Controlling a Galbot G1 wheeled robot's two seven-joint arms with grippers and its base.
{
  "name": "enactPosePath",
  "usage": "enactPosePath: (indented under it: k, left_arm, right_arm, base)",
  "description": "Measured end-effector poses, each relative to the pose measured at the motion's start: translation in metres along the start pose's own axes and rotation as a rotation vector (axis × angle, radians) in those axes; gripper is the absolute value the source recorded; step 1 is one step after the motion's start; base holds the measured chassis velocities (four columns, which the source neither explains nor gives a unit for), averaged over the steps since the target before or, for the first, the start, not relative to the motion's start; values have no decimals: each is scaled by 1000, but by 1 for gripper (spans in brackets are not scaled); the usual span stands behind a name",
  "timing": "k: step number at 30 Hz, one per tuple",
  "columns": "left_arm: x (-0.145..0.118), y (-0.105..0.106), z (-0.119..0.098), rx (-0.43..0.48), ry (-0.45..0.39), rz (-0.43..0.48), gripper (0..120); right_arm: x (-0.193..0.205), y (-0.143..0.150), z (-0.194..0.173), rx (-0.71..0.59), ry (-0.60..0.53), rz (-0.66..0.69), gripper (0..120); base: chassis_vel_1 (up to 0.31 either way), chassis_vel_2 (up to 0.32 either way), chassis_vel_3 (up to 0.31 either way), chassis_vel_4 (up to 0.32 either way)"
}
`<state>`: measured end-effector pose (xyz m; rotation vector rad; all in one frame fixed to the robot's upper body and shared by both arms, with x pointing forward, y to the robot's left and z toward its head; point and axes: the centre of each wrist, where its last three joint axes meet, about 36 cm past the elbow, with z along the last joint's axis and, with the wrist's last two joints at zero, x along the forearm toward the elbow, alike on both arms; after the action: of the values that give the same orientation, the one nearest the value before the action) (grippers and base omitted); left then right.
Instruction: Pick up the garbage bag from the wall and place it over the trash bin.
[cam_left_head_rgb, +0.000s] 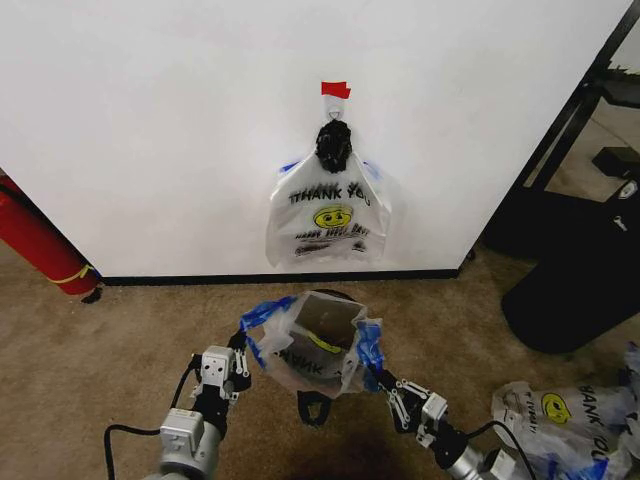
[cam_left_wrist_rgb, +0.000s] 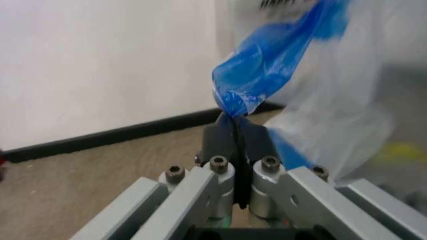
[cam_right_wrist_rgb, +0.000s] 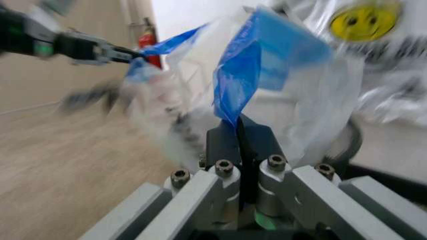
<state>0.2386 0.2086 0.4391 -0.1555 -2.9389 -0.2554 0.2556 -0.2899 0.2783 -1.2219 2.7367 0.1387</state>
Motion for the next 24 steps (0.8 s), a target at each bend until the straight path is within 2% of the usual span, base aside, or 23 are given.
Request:
enactPosePath:
  k: [3,5,15,19,24]
  left_arm:
    - [-19,7,28,-59,43,-32,0]
    - [-23,9,38,-79,62,-35,0]
    - [-20,7,66,-133,107,23,0]
    - [-28,6,72,-139,105,38,0]
    - [-43,5,79,-159,103,53,0]
  right_arm:
    - [17,-21,19,-22,28,-59,0]
    - [23,-29,27,-31,42,-58,0]
    - [32,-35,50,-61,70,-52,0]
    - [24,-35,60,-65,57,33,0]
    - [7,-33,71,-132,3,172,0]
  base:
    - [0,0,0,0]
    - [0,0,0,0]
    - [0,0,0,0]
    - [0,0,0,0]
    - [0,0,0,0]
